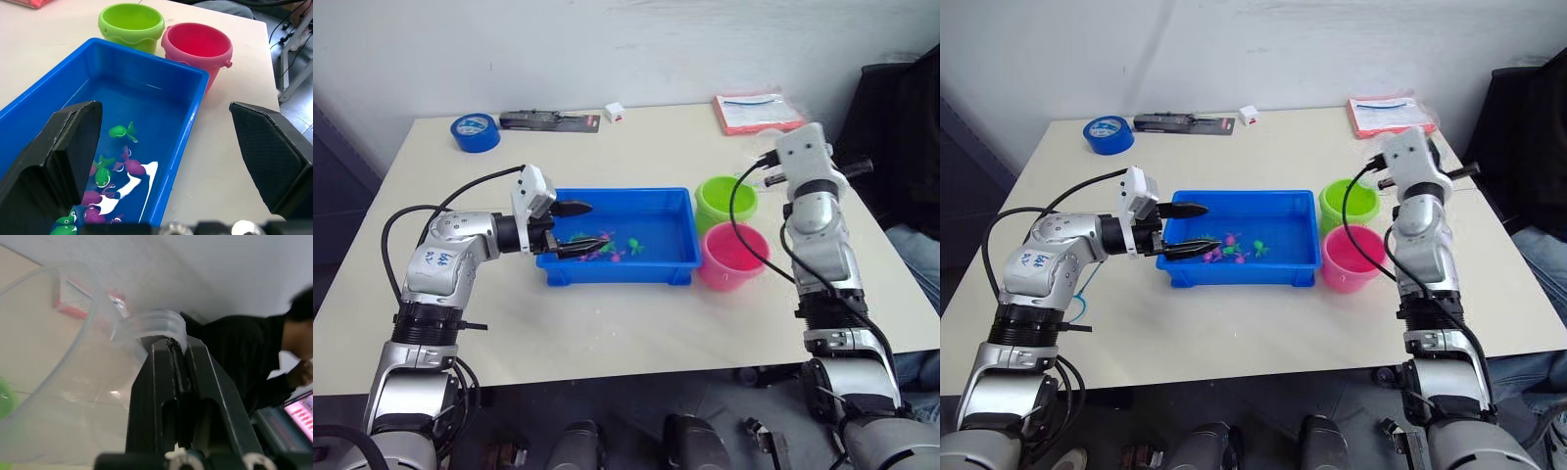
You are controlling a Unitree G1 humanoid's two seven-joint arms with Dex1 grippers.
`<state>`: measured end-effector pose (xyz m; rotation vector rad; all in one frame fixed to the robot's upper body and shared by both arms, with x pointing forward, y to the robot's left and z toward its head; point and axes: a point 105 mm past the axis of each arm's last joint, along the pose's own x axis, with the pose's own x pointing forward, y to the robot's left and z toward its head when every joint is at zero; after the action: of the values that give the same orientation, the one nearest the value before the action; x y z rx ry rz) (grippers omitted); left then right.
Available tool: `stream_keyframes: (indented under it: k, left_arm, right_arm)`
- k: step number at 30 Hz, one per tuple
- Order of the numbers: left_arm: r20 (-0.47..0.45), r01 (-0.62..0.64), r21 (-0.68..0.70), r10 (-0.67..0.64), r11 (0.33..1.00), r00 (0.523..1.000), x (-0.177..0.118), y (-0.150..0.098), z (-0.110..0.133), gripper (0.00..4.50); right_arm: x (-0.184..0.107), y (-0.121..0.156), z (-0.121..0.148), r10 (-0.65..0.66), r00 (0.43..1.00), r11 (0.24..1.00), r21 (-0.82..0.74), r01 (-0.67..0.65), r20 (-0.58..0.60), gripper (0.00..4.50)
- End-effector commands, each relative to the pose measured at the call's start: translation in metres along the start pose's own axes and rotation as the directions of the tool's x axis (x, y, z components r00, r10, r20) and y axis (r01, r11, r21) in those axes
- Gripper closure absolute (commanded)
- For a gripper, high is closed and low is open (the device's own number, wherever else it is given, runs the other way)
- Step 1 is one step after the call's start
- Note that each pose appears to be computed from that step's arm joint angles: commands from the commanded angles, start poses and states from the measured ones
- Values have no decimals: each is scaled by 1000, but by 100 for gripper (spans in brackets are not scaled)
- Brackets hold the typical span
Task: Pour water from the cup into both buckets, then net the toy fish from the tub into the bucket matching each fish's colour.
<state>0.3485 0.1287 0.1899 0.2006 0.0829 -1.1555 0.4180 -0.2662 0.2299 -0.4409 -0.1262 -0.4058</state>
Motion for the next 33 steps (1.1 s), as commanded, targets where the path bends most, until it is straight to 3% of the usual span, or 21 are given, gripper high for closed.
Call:
stream_keyframes:
  k: [1,4,8,16,21,25,33]
  left_arm:
    - [33,-1,37,0,999,999,-3,1,12,0]
    - [33,5,37,-6,999,999,-1,1,13,0]
    - [30,17,36,-18,999,999,0,1,12,0]
    - [28,42,35,-43,998,999,6,0,13,0]
    - [25,58,31,-59,998,998,6,-3,13,0]
    - [21,68,27,-69,997,997,7,-5,12,0]
    - [18,78,23,-78,997,997,9,-7,8,0]
  right_arm:
    - [-6,-41,-14,-99,994,965,239,108,-51,389]
    - [-18,-60,-44,-129,981,919,353,174,-148,389]
    - [-39,-61,-79,-70,974,797,575,183,-213,389]
    - [-60,-44,-116,-46,944,679,683,269,-326,389]
    - [-66,-32,-121,-6,936,646,714,271,-351,389]
    - [-74,-21,-130,31,920,698,668,259,-390,389]
    - [-96,-25,-139,46,904,788,572,229,-425,5]
